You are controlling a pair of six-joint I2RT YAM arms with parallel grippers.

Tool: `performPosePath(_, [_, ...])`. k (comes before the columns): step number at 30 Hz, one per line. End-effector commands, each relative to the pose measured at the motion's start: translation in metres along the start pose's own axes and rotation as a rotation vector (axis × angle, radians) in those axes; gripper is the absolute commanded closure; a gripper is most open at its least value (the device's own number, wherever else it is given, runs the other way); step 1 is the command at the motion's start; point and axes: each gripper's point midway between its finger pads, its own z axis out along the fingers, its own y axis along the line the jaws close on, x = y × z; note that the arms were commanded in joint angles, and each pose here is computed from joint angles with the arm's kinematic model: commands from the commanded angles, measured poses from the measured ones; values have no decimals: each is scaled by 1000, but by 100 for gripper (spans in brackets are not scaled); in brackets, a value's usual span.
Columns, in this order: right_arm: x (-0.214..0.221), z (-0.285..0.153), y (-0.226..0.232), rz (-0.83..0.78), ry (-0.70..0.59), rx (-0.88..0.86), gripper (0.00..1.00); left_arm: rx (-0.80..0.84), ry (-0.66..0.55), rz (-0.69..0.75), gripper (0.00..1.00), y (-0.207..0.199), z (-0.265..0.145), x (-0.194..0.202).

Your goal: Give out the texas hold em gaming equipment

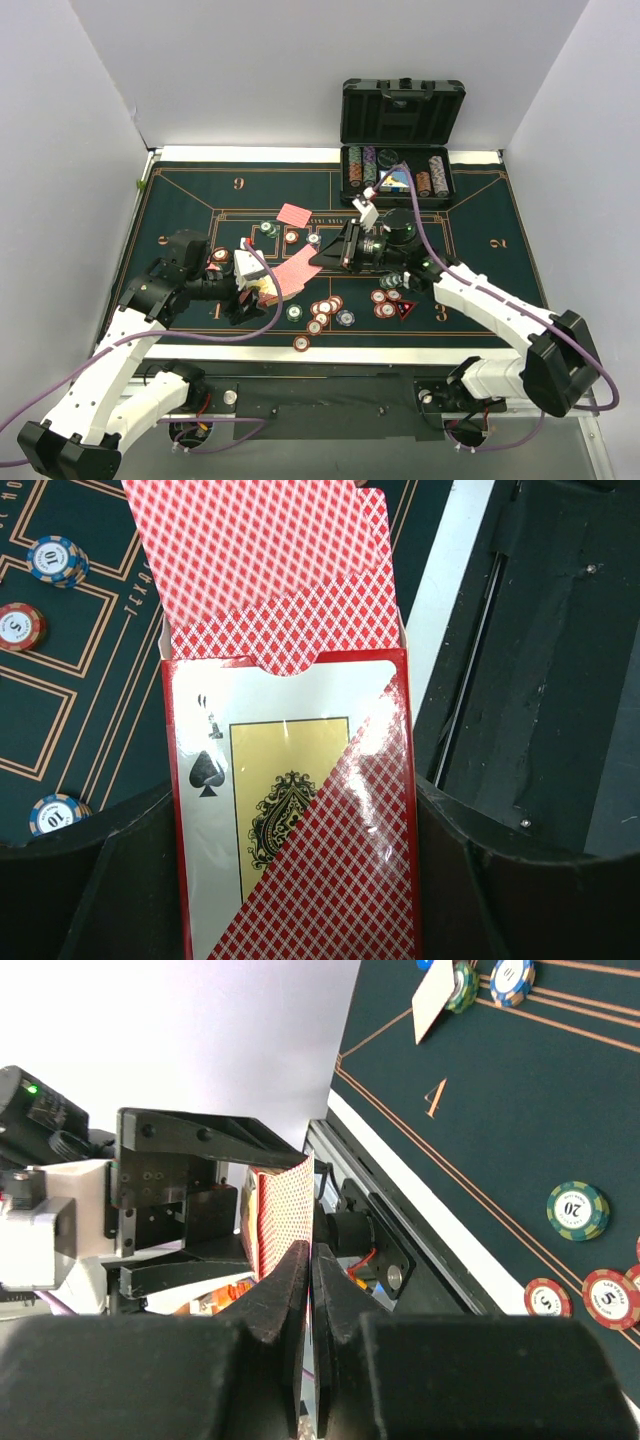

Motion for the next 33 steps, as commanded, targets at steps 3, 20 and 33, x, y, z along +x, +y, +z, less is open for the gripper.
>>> performPosePath(3, [-21, -29, 6, -34, -77, -17, 100, -23, -107, 88, 100, 6, -7, -34])
performPosePath(20, [-29, -80, -184, 116, -197, 478, 100, -23, -108, 90, 100, 4, -11, -36])
performPosePath(33, [-33, -75, -238, 118, -221, 627, 100, -22, -109, 87, 100, 3, -11, -36])
